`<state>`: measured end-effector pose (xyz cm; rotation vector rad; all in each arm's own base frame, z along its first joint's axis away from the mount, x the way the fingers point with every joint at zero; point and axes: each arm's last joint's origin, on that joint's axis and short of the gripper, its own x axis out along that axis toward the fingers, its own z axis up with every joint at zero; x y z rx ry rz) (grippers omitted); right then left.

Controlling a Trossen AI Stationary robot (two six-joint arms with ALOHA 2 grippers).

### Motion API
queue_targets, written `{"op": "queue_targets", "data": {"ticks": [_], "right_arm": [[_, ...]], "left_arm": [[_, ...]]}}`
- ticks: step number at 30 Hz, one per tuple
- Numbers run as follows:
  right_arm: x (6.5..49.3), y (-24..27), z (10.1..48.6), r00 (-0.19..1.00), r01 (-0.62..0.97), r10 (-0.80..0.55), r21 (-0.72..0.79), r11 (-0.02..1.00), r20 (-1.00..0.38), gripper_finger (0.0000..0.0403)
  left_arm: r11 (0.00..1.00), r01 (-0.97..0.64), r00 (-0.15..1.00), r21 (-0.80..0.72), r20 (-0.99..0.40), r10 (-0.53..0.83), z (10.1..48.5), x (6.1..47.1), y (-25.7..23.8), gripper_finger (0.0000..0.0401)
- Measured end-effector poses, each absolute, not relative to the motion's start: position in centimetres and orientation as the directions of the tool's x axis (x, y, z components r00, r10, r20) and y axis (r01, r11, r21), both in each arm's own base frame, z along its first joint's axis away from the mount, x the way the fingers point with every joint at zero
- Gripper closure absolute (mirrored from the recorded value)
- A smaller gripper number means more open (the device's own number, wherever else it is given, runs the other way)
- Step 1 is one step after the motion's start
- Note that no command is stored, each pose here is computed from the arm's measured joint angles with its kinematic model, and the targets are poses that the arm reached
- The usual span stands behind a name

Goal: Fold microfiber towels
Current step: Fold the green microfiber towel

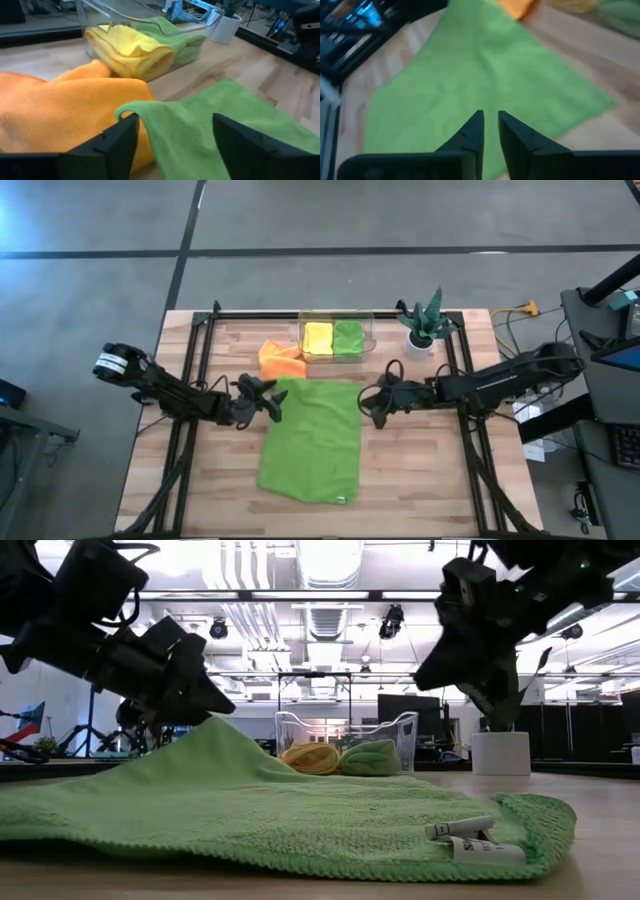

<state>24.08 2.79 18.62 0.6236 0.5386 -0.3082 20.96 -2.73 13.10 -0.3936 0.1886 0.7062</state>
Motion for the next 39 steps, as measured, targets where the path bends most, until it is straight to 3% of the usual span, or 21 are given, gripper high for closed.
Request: {"op": "queue_targets", "data": {"ticks": [5,11,16,22,39], "right_arm": [[26.0,3.9,16.1,0.818,0.317,0.003,0.456,0.831,-0.575,0.0319],[28.3,5.9,12.6,0.743,0.257,0.064,0.371,0.892,-0.667,0.0291],[31.2,8.0,10.7,0.654,0.175,0.085,0.259,0.950,-0.752,0.0288],[33.0,9.3,10.7,0.510,0.181,0.045,0.158,0.971,-0.859,0.0301],[27.5,10.2,12.6,0.356,0.149,0.042,0.101,0.984,-0.934,0.0323]], "left_arm": [[0.717,-0.659,0.749,-0.228,-0.291,0.596,13.3,20.9,-2.6,0.0122],[0.744,-0.647,0.756,-0.168,-0.276,0.594,13.9,20.8,-2.6,0.0110],[0.766,-0.636,0.756,-0.088,-0.268,0.597,14.2,20.7,-2.5,0.0110],[0.765,-0.631,0.768,-0.124,-0.241,0.594,15.0,20.6,-2.4,0.0110],[0.747,-0.628,0.778,-0.220,-0.163,0.606,17.1,20.0,-2.3,0.0111]]}}
